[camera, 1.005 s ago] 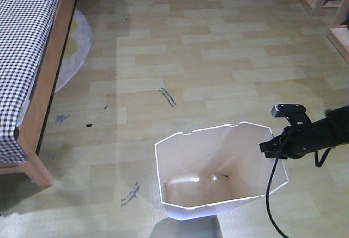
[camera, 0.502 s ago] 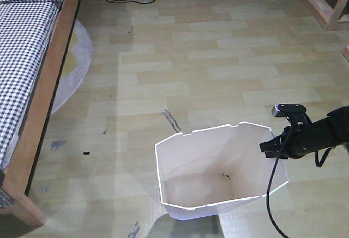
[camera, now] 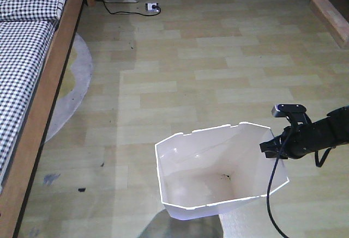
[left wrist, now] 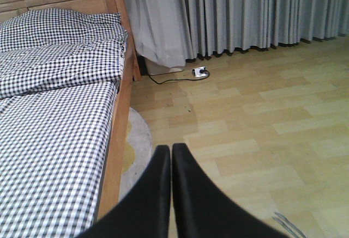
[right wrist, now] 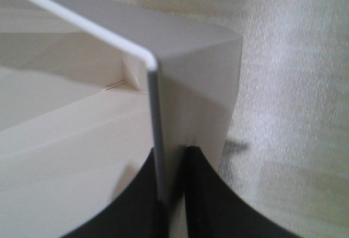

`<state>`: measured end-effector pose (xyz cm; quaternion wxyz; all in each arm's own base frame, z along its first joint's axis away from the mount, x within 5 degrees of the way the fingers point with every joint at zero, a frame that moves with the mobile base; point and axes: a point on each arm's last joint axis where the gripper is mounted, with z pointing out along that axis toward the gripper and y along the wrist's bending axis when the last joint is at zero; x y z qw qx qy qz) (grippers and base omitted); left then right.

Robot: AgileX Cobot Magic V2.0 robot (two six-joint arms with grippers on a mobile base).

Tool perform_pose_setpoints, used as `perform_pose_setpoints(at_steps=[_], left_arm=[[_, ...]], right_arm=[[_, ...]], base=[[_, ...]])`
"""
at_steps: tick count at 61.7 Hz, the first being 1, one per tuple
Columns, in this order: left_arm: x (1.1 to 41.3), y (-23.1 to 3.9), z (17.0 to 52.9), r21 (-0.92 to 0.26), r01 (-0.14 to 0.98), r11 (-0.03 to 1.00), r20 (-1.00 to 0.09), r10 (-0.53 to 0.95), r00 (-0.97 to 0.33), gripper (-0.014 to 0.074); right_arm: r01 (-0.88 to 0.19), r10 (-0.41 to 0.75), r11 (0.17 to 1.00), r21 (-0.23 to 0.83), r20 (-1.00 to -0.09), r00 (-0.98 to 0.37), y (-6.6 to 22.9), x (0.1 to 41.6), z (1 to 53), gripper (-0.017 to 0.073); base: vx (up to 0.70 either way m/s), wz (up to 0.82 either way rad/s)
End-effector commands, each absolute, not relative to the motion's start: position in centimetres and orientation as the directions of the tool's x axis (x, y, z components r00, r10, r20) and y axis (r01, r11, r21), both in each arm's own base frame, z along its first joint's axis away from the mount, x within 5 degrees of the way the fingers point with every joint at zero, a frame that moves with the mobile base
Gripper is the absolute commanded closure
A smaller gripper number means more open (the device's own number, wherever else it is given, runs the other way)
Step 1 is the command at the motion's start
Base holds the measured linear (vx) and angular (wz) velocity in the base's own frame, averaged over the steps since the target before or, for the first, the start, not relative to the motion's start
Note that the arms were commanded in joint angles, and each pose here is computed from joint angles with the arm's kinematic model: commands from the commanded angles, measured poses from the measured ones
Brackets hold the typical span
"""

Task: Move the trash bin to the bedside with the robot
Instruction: 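Drive the base, carrying the bin in the right gripper, toward the bed, then drive forward to the curtains beside the bed, holding the bin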

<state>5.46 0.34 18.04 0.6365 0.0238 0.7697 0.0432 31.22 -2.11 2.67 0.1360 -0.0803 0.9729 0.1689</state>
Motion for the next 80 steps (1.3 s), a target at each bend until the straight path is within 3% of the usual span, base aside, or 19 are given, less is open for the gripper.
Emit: perform_pose_setpoints(at_steps=[1, 80], left_arm=[[5.58, 0.2, 17.77, 0.084, -0.008, 0.996, -0.987, 0.083, -0.134, 0.0599], [5.58, 0.2, 17.77, 0.084, -0.008, 0.996, -0.987, 0.083, -0.134, 0.0599]], right_arm=[[-0.213, -0.05, 0.879, 0.426, -0.362, -0.931, -1.19, 32.13, 5.7, 0.0566], [-0.213, -0.05, 0.879, 0.426, -0.362, -0.931, -1.19, 32.13, 5.7, 0.0566]], base=[[0.42, 0.07], [0.42, 0.04]])
